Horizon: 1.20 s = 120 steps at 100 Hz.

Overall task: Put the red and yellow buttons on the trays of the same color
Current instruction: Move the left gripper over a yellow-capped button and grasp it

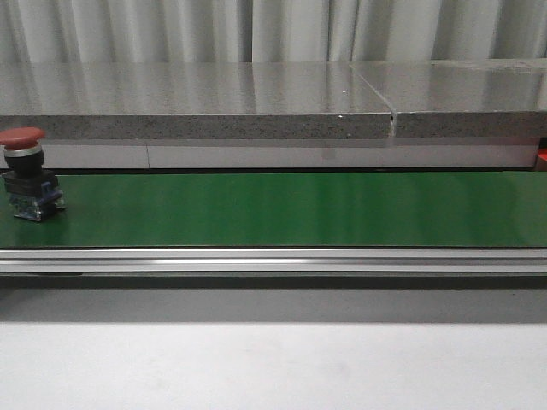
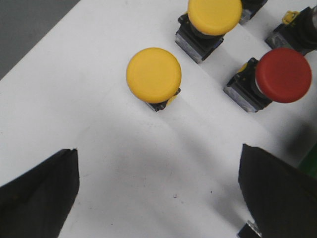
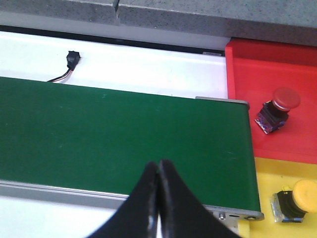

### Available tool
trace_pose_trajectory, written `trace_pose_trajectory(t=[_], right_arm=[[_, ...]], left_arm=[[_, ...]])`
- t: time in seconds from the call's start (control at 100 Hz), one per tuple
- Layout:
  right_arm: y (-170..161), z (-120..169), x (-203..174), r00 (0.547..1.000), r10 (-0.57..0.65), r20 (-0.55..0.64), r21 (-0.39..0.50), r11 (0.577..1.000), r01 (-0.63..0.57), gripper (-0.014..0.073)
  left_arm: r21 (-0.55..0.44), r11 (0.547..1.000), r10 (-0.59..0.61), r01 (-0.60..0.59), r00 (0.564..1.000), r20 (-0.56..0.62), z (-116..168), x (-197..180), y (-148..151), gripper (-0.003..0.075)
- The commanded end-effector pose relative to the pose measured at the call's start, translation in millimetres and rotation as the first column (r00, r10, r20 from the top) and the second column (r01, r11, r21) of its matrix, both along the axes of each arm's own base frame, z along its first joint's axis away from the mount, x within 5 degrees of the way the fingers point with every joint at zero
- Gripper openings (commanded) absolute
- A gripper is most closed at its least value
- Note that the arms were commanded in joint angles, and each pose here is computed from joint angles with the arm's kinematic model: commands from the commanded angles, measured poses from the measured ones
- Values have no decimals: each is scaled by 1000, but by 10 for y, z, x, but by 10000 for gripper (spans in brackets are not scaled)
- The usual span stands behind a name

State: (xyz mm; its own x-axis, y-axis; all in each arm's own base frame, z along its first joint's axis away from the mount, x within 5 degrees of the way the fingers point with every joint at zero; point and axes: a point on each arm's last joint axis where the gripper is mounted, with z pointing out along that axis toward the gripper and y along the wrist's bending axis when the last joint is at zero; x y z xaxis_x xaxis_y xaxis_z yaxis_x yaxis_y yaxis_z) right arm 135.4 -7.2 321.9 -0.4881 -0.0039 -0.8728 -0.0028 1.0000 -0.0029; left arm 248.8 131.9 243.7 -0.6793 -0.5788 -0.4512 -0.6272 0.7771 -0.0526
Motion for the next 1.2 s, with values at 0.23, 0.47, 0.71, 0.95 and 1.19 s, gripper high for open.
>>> trace_pose_trajectory(t=[0.23,0.47,0.71,0.95,1.19], right_arm=[[-11,136,18,996,-9,86,-16,1000,10,-68],[-11,136,18,996,-9,86,-16,1000,10,-68],[-11,136,18,996,-9,86,-16,1000,10,-68],[-11,136,18,996,-9,86,-16,1000,10,-68],[-11,136,18,996,-9,86,-16,1000,10,-68]], left_arm=[[32,999,-1,-1,999,54,-26,346,186,641],[25,999,36,-37,998,43,-150,443,378,640],[10,998,58,-58,998,40,-282,529,487,640],[0,998,62,-62,997,41,-336,553,495,598],[0,998,62,-62,997,40,-337,552,494,169]])
